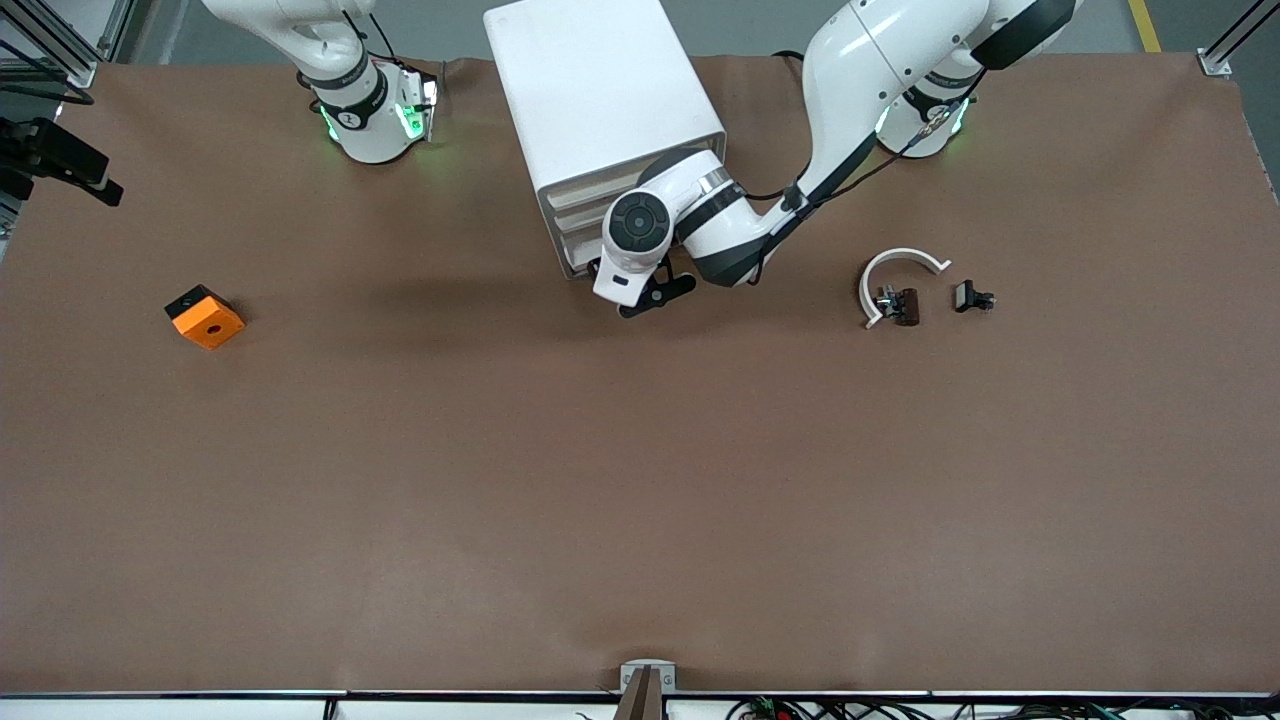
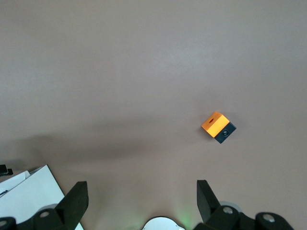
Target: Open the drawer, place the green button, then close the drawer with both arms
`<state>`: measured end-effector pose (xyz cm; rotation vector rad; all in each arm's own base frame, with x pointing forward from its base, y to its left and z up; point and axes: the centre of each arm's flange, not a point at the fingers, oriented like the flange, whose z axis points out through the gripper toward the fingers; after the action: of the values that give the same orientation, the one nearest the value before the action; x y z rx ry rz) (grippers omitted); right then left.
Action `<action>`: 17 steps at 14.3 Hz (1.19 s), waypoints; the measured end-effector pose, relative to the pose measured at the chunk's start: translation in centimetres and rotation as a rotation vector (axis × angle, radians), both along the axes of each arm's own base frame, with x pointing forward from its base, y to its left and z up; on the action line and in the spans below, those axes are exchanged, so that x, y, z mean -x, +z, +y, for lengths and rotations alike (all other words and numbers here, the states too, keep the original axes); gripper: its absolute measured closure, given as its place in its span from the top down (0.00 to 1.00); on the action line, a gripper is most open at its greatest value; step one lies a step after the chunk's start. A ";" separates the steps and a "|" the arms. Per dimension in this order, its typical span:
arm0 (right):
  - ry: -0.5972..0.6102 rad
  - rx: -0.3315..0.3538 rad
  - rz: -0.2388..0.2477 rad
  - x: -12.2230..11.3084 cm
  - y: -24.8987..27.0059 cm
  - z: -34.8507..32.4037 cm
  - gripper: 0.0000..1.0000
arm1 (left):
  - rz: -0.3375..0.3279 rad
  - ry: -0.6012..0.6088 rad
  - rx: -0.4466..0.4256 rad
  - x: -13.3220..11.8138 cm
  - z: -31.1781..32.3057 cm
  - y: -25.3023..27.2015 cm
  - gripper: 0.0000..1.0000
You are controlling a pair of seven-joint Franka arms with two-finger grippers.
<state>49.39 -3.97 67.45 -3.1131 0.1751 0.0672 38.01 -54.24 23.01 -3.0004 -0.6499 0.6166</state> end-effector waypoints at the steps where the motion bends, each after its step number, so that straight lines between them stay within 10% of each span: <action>1: -0.005 0.000 0.001 0.0 -0.1 -0.3 1.00 | 0.004 0.001 0.000 0.2 -0.1 0.0 1.00; 17: -0.018 -0.004 -0.026 1.2 -0.9 -0.6 1.00 | 0.058 0.053 0.006 -0.7 -0.1 0.2 1.00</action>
<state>48.14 -4.60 66.51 -3.1066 0.2026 0.0267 38.67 -54.38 23.22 -2.9672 -0.7282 0.7066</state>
